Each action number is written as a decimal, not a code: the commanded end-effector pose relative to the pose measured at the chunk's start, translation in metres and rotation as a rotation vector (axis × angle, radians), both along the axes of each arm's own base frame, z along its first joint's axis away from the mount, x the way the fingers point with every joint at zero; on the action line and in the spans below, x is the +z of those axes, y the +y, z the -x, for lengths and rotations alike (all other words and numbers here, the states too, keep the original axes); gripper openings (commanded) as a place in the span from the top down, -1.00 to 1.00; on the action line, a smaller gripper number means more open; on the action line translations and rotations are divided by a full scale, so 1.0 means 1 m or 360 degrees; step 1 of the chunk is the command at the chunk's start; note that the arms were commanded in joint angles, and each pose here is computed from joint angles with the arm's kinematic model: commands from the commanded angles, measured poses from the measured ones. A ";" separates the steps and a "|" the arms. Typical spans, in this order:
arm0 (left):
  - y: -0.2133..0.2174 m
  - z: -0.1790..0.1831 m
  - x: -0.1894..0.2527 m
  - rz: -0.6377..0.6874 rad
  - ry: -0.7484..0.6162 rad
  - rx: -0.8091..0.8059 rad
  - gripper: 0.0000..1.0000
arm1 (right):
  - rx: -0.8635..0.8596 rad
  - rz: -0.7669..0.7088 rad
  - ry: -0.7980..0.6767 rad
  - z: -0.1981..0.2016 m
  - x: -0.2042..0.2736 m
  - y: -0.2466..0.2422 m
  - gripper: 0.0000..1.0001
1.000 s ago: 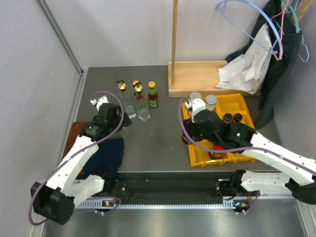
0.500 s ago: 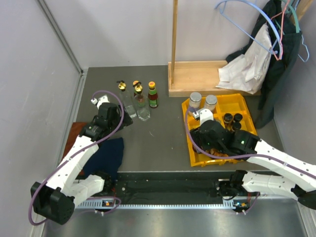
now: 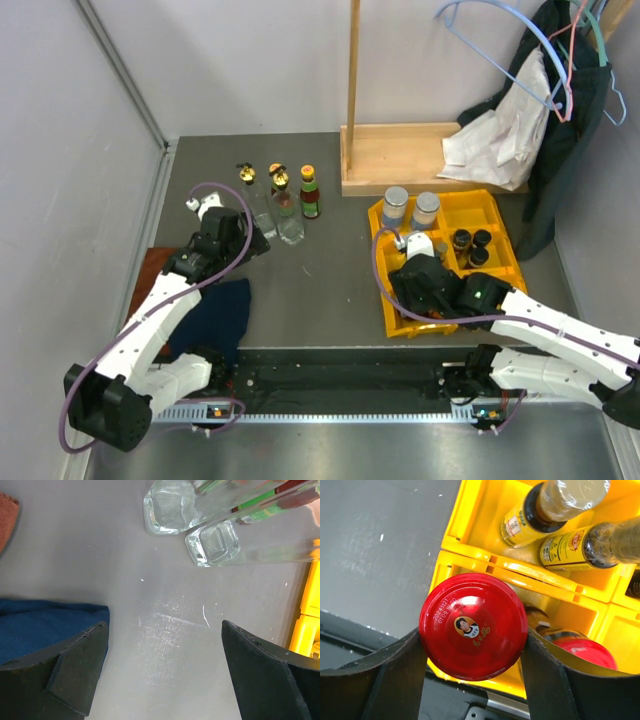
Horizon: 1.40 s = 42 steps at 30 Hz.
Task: Organize the condiment bottles
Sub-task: Place the bottle in the storage box.
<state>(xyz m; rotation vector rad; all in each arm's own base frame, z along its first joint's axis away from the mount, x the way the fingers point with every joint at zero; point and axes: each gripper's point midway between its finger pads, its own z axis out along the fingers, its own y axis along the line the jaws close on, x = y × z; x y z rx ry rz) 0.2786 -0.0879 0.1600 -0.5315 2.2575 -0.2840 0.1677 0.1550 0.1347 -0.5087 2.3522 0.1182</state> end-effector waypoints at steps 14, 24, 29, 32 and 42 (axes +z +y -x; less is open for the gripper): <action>-0.008 -0.014 0.010 0.0063 -0.0063 0.0001 -0.98 | -0.0230 -0.0088 -0.0140 -0.027 0.016 -0.001 0.29; -0.009 -0.016 0.007 0.0073 -0.0060 -0.0003 -0.98 | -0.0260 -0.0051 -0.0139 -0.026 0.023 -0.009 -0.54; -0.012 -0.019 0.009 0.0088 -0.0083 -0.0014 -0.98 | -0.0270 -0.0118 -0.0147 -0.022 0.034 -0.010 -0.71; -0.012 -0.021 0.010 0.0084 -0.0083 -0.0015 -0.98 | -0.0246 -0.0197 -0.0151 -0.018 0.042 -0.007 -0.77; -0.016 -0.027 0.015 0.0090 -0.0155 -0.0056 -0.98 | -0.0307 -0.0288 -0.0170 -0.011 0.064 -0.017 -0.97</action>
